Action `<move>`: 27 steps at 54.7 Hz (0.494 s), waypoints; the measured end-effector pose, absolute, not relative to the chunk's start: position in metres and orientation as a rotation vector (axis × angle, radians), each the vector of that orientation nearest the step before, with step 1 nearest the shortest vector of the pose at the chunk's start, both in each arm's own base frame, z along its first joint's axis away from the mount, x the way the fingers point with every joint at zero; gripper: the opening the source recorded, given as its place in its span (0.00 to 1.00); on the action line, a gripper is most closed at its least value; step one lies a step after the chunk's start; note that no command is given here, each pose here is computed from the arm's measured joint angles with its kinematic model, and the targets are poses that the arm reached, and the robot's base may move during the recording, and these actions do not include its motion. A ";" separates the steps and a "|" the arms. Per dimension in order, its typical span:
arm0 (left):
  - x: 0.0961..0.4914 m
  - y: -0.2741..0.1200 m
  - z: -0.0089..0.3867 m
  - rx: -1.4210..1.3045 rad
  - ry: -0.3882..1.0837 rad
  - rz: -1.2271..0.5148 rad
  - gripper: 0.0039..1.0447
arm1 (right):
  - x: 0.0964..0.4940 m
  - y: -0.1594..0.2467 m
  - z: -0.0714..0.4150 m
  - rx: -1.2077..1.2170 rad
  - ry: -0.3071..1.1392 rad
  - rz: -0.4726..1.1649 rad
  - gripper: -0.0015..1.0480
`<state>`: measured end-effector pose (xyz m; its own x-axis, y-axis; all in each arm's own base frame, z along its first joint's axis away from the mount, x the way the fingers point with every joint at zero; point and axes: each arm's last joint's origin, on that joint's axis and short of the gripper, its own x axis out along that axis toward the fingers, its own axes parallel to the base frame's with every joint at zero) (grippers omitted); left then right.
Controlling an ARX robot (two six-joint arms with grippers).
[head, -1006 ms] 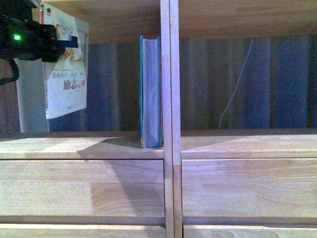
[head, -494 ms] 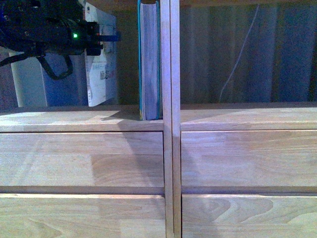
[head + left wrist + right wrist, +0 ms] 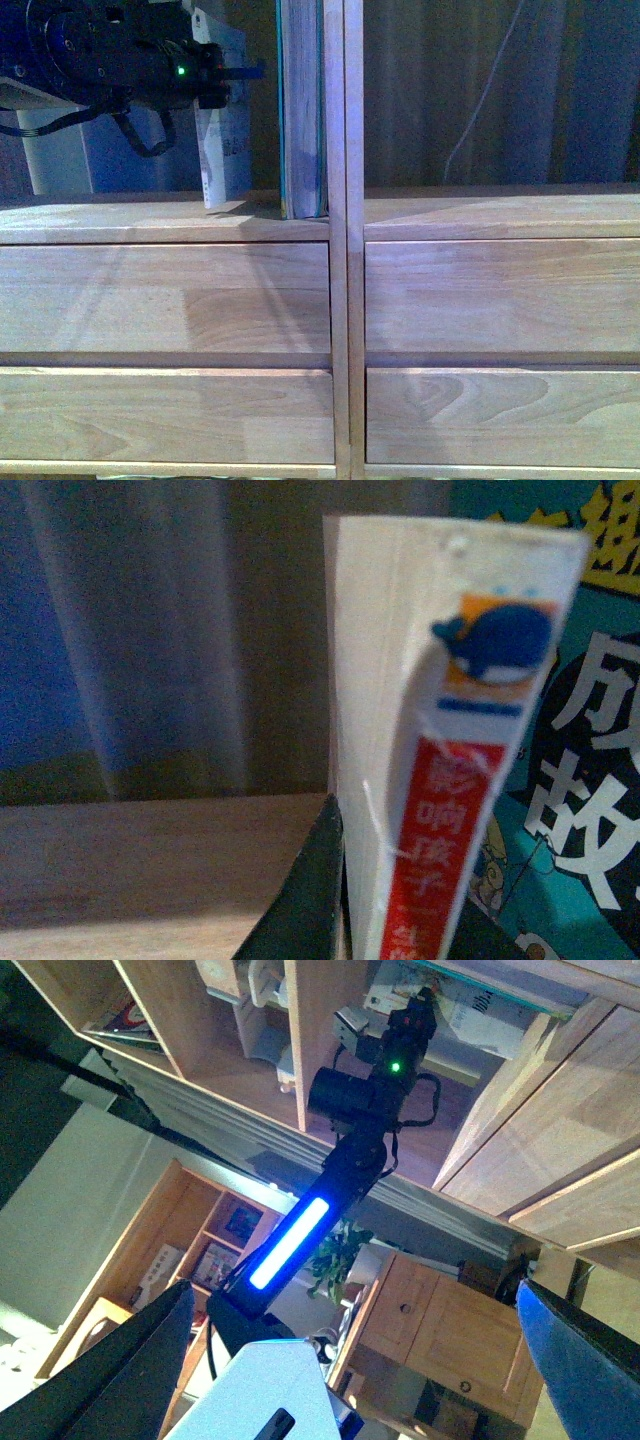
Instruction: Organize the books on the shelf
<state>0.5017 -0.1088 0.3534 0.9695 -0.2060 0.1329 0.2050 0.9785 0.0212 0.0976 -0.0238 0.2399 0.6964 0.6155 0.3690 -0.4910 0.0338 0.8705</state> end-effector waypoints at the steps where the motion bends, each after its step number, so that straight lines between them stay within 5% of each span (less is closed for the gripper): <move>1: 0.502 -0.109 0.352 0.006 -0.131 -0.209 0.06 | 0.098 -0.024 0.240 1.279 0.119 0.854 0.93; 24: 0.506 -0.123 0.354 0.059 -0.068 -0.260 0.06 | 0.098 -0.024 0.240 1.280 0.119 0.854 0.93; 27: 0.506 -0.125 0.354 0.074 -0.056 -0.265 0.12 | 0.098 -0.024 0.240 1.280 0.119 0.854 0.93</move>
